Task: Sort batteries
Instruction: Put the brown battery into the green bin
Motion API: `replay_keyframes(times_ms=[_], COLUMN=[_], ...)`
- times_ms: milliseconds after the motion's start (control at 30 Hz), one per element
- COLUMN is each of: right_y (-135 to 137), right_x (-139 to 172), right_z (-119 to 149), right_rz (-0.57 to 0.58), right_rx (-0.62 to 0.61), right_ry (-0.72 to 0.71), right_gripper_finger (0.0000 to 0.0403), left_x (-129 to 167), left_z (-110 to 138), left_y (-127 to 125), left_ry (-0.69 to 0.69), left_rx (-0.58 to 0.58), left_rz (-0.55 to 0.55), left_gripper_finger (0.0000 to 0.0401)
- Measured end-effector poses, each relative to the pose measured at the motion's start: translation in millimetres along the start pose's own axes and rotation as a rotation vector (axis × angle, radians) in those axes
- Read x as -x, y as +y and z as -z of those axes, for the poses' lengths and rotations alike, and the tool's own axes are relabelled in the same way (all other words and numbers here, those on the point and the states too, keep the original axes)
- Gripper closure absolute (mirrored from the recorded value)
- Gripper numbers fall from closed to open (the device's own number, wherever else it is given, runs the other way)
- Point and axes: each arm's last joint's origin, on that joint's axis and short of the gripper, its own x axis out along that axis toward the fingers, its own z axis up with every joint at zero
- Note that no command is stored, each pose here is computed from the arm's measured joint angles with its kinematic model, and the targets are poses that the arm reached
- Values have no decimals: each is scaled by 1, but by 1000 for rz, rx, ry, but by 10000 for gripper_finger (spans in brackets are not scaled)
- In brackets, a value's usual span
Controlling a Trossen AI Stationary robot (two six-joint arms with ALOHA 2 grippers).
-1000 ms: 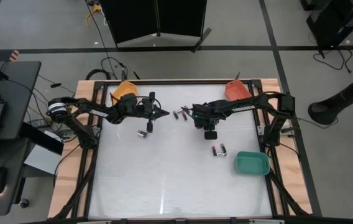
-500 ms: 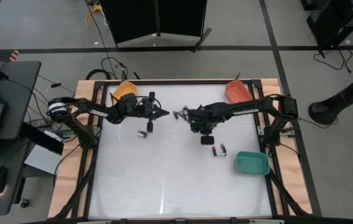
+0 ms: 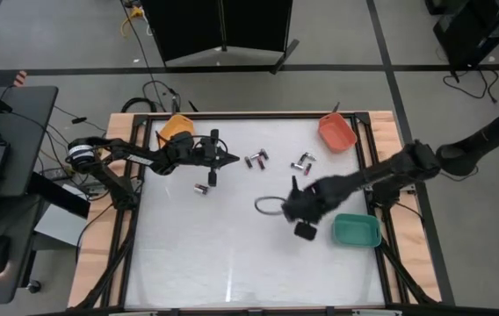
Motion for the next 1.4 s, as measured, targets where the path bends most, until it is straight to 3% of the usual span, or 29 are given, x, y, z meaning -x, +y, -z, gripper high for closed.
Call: replay_keyframes(times_ms=[333, 633, 767, 1000, 1400], right_y=[11, -20, -33, -45, -49], right_x=[7, -22, -42, -77, -88], right_z=[69, 112, 120, 128, 130], right_rz=[140, 165, 111, 79, 79], right_rx=[-504, -817, -863, -892, -877], right_ry=[70, 88, 82, 80, 75], right_gripper_finger=[348, 348, 348, 348, 314], left_x=[0, 0, 0, 0, 0], left_z=[0, -1, -1, -3, -2], left_y=[0, 1, 4, 4, 4], left_ry=[-4, -10, -1, -11, -3], left_rx=[20, 15, 15, 10, 57], left_rz=[-1, -31, -110, -130, -134], left_gripper_finger=[389, 389, 389, 389, 389])
